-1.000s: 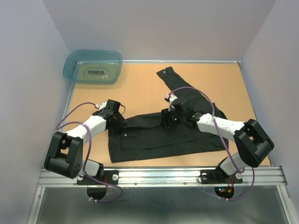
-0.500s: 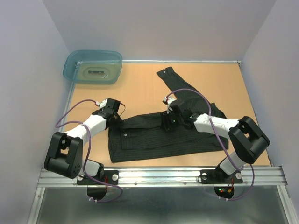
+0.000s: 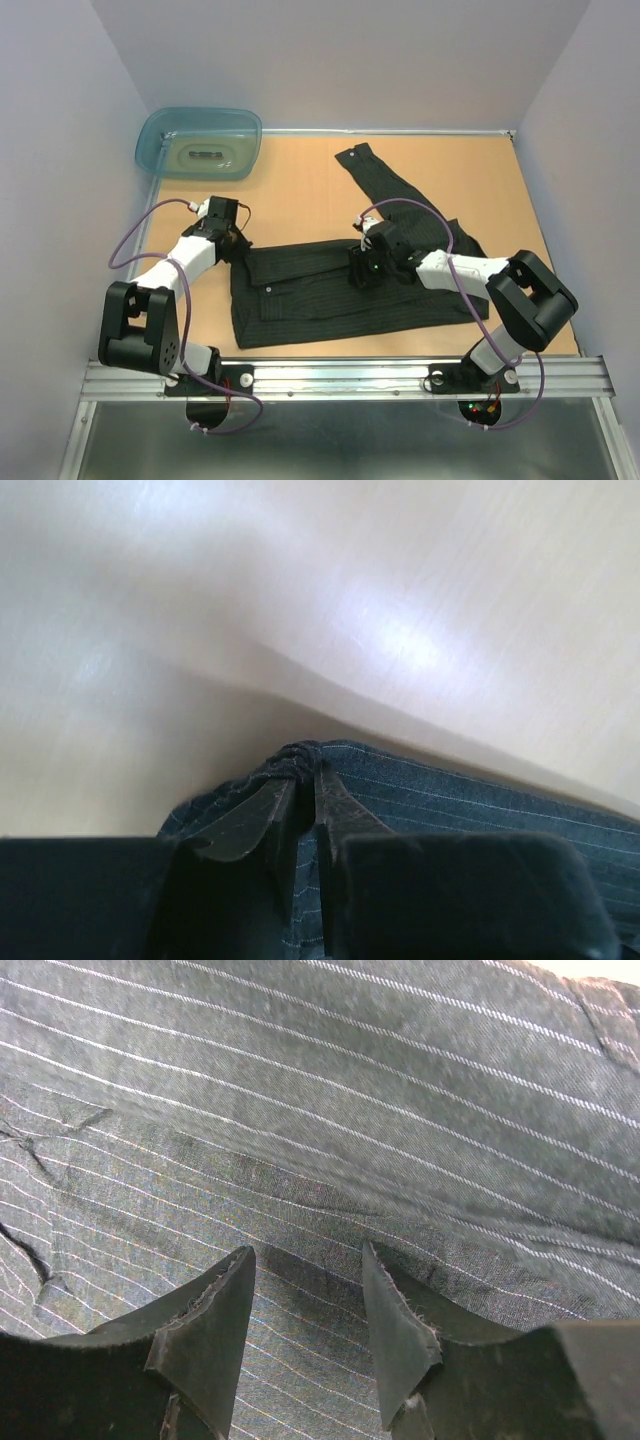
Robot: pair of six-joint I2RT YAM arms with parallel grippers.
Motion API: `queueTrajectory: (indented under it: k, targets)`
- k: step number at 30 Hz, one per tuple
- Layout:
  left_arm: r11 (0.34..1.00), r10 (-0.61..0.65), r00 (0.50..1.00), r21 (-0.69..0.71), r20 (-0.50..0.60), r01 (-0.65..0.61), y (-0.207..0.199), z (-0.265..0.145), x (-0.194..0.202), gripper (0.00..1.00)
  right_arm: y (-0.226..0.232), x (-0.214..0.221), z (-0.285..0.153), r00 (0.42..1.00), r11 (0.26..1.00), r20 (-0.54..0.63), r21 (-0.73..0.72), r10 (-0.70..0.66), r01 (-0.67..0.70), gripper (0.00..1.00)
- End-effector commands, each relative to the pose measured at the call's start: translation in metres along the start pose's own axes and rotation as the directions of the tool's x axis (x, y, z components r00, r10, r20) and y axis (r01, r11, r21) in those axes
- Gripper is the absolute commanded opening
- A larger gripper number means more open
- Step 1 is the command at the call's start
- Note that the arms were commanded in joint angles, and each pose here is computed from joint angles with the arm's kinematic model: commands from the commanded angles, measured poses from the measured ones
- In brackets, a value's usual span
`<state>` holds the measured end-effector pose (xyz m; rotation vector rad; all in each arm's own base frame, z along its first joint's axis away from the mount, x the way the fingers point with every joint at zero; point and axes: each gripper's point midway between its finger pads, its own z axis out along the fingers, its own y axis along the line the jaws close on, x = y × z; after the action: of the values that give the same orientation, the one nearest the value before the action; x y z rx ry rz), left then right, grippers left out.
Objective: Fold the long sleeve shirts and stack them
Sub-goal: Fold the shirt
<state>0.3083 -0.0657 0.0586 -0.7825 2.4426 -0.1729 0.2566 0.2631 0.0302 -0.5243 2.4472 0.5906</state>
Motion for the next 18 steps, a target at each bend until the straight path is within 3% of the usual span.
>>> queueTrajectory:
  k: [1,5,9,15,16,17,18]
  targets:
    - [1.000,0.022,1.000,0.014,0.009,-0.023,0.000,0.010,-0.019,0.21,-0.011,0.024,0.003,0.998,0.999,-0.055,0.049,0.023,-0.020,0.53]
    - [0.999,0.030,0.999,0.017,-0.012,-0.030,0.003,0.021,-0.020,0.23,-0.015,0.036,0.004,0.995,0.998,-0.091,0.062,0.031,-0.026,0.53]
    - [0.998,0.060,0.998,0.006,-0.024,-0.059,0.006,0.024,-0.018,0.31,-0.015,0.036,0.000,0.996,0.998,-0.089,0.060,0.028,-0.022,0.53]
    - [0.997,0.069,0.997,0.032,0.047,-0.071,-0.003,0.014,-0.038,0.39,-0.010,0.026,-0.006,0.998,0.999,-0.056,0.044,0.011,-0.008,0.53]
    - [0.996,0.064,0.997,0.059,0.052,-0.067,-0.009,0.007,-0.040,0.45,-0.008,0.022,-0.007,0.999,0.999,-0.049,0.037,0.008,-0.006,0.53]
    - [0.995,0.057,0.997,0.078,0.051,-0.061,-0.012,0.004,-0.040,0.45,-0.007,0.021,-0.007,0.999,0.999,-0.047,0.034,0.008,-0.006,0.53]
    - [0.995,0.047,0.998,0.089,0.038,-0.051,-0.013,0.000,-0.037,0.54,-0.006,0.019,-0.008,0.999,1.000,-0.043,0.030,0.010,-0.009,0.53]
